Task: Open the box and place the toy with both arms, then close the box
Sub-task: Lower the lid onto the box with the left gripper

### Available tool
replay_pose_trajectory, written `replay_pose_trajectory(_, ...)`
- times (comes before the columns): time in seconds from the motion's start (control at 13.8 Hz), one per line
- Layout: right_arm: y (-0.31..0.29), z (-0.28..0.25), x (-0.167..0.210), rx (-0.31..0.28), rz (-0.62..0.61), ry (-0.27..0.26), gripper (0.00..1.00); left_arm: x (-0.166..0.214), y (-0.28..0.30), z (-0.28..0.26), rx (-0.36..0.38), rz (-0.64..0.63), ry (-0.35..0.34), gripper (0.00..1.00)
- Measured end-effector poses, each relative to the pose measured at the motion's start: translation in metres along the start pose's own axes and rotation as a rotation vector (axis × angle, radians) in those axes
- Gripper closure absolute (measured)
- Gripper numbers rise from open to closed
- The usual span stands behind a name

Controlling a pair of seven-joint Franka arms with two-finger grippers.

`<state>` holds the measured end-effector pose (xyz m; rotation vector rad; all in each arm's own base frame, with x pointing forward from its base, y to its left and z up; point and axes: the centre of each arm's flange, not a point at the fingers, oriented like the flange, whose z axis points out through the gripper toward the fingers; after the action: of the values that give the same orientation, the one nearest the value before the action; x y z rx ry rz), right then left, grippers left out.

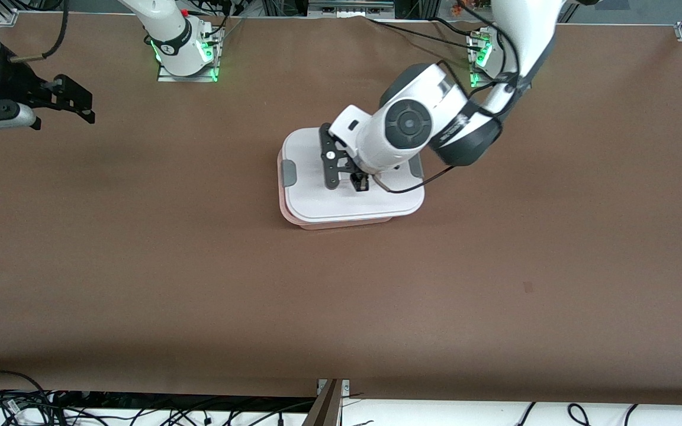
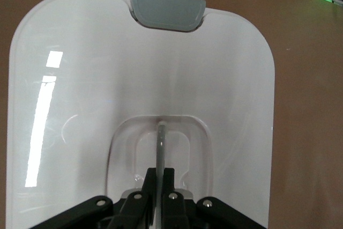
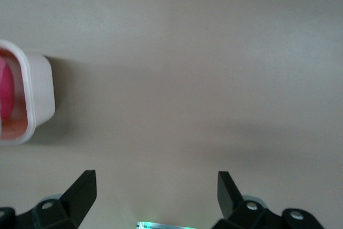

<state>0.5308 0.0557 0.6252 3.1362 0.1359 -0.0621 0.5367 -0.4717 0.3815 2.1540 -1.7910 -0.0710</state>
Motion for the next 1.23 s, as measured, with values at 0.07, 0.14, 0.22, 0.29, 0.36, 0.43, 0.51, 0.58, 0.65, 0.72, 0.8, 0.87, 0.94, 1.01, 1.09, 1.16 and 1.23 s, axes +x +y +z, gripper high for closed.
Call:
replay_pose_trajectory(0.07, 0.000, 0.003, 0.003, 0.000, 0.020, 0.000, 0.00, 0.010, 0.008, 0.018, 0.012, -0.012, -0.020, 0.93)
replay_pose_trajectory(0.14, 0.000, 0.006, 0.006, 0.000, 0.028, 0.001, 0.00, 0.019, 0.017, 0.030, 0.029, -0.018, -0.043, 0.93)
replay_pose_trajectory(0.22, 0.000, 0.009, 0.008, 0.000, 0.031, 0.000, 0.00, 0.024, 0.024, 0.038, 0.043, -0.018, -0.063, 0.93)
replay_pose_trajectory(0.29, 0.000, 0.011, 0.010, 0.000, 0.033, 0.000, 0.00, 0.027, 0.027, 0.040, 0.052, -0.019, -0.073, 0.93)
replay_pose_trajectory(0.36, 0.000, 0.011, 0.011, 0.000, 0.035, 0.000, 0.00, 0.026, 0.027, 0.040, 0.055, -0.020, -0.074, 0.93)
replay_pose_trajectory(0.43, 0.000, 0.012, 0.011, 0.000, 0.036, 0.000, 0.00, 0.024, 0.023, 0.040, 0.062, -0.023, -0.079, 0.93)
replay_pose_trajectory(0.51, 0.001, 0.012, 0.012, -0.001, 0.036, 0.001, 0.00, 0.022, 0.019, 0.040, 0.077, -0.022, -0.090, 0.93)
replay_pose_trajectory(0.58, 0.001, 0.011, 0.012, -0.006, 0.036, 0.005, 0.00, 0.021, 0.017, 0.041, 0.086, -0.021, -0.087, 0.93)
replay_pose_trajectory(0.65, 0.003, 0.008, 0.013, -0.015, 0.037, 0.010, 0.00, 0.022, 0.016, 0.041, 0.089, -0.020, -0.085, 0.93)
replay_pose_trajectory(0.72, 0.004, 0.006, 0.013, -0.022, 0.039, 0.014, 0.00, 0.022, 0.016, 0.042, 0.090, -0.020, -0.083, 0.93)
replay_pose_trajectory(0.8, 0.006, 0.005, 0.013, -0.024, 0.041, 0.016, 0.00, 0.022, 0.016, 0.042, 0.091, -0.023, -0.083, 0.93)
replay_pose_trajectory(0.87, 0.007, 0.005, 0.013, -0.025, 0.042, 0.017, 0.00, 0.022, 0.016, 0.042, 0.092, -0.029, -0.082, 0.93)
replay_pose_trajectory(0.94, 0.007, 0.005, 0.013, -0.025, 0.043, 0.017, 0.00, 0.022, 0.016, 0.042, 0.092, -0.032, -0.082, 0.93)
replay_pose_trajectory(1.01, 0.007, 0.005, 0.013, -0.025, 0.043, 0.016, 0.00, 0.022, 0.016, 0.042, 0.094, -0.033, -0.082, 0.93)
replay_pose_trajectory(1.09, 0.007, 0.005, 0.013, -0.025, 0.043, 0.016, 0.00, 0.022, 0.015, 0.041, 0.101, -0.030, -0.083, 0.93)
replay_pose_trajectory(1.16, 0.007, 0.005, 0.013, -0.025, 0.043, 0.018, 0.00, 0.023, 0.014, 0.040, 0.118, -0.025, -0.086, 0.93)
replay_pose_trajectory(1.23, 0.007, 0.005, 0.013, -0.025, 0.043, 0.019, 0.00, 0.024, 0.014, 0.037, 0.134, -0.028, -0.088, 0.93)
